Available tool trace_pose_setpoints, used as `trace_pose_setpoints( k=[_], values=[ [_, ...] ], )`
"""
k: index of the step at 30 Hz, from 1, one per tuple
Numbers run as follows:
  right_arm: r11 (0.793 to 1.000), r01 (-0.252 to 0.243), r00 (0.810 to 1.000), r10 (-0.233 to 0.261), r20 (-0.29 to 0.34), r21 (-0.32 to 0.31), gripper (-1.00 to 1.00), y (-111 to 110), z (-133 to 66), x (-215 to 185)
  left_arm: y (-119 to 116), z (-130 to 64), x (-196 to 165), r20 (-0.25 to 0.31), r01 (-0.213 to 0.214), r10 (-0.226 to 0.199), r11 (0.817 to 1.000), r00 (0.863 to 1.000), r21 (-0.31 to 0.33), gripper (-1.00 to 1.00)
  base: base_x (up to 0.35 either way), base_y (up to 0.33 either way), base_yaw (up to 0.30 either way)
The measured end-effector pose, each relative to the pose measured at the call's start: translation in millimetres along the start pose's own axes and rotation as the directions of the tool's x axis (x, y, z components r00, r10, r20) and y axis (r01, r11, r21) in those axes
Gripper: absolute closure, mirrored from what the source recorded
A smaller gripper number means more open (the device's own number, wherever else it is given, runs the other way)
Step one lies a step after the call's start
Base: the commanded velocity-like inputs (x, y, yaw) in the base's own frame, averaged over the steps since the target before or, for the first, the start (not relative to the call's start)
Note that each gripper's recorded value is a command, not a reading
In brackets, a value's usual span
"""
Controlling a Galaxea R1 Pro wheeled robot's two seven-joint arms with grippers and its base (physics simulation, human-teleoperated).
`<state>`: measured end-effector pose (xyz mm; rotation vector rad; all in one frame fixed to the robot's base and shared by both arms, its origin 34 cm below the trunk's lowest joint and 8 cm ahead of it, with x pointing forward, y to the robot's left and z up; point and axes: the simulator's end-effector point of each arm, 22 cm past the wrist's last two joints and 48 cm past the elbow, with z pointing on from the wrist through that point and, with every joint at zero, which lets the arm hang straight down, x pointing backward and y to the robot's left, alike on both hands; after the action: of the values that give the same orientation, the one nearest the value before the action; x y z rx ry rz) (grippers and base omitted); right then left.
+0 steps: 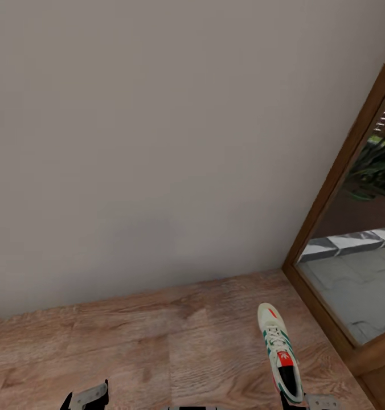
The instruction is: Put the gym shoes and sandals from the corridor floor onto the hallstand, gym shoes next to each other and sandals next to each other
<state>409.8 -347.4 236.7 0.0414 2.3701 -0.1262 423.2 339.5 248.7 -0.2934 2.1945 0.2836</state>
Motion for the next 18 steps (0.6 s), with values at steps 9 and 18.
trace_pose_setpoints(
  k=[9, 18],
  values=[
    [1.000, 0.000, 1.000, 0.000, -0.001, 0.000, 1.00, -0.1, 0.2, 0.2, -1.0, 0.0, 0.0, 0.000, -0.001, 0.001, 1.000, 1.000, 0.002, -1.00, -0.261, 0.000, 0.279],
    [1.000, 0.000, 1.000, 0.000, 0.000, 0.000, 1.00, 0.0, 0.1, 0.1, -1.6, -0.2, 0.0, 0.000, -0.001, 0.001, 1.000, 1.000, 0.003, -1.00, -0.280, 0.000, 0.279]
  ],
)
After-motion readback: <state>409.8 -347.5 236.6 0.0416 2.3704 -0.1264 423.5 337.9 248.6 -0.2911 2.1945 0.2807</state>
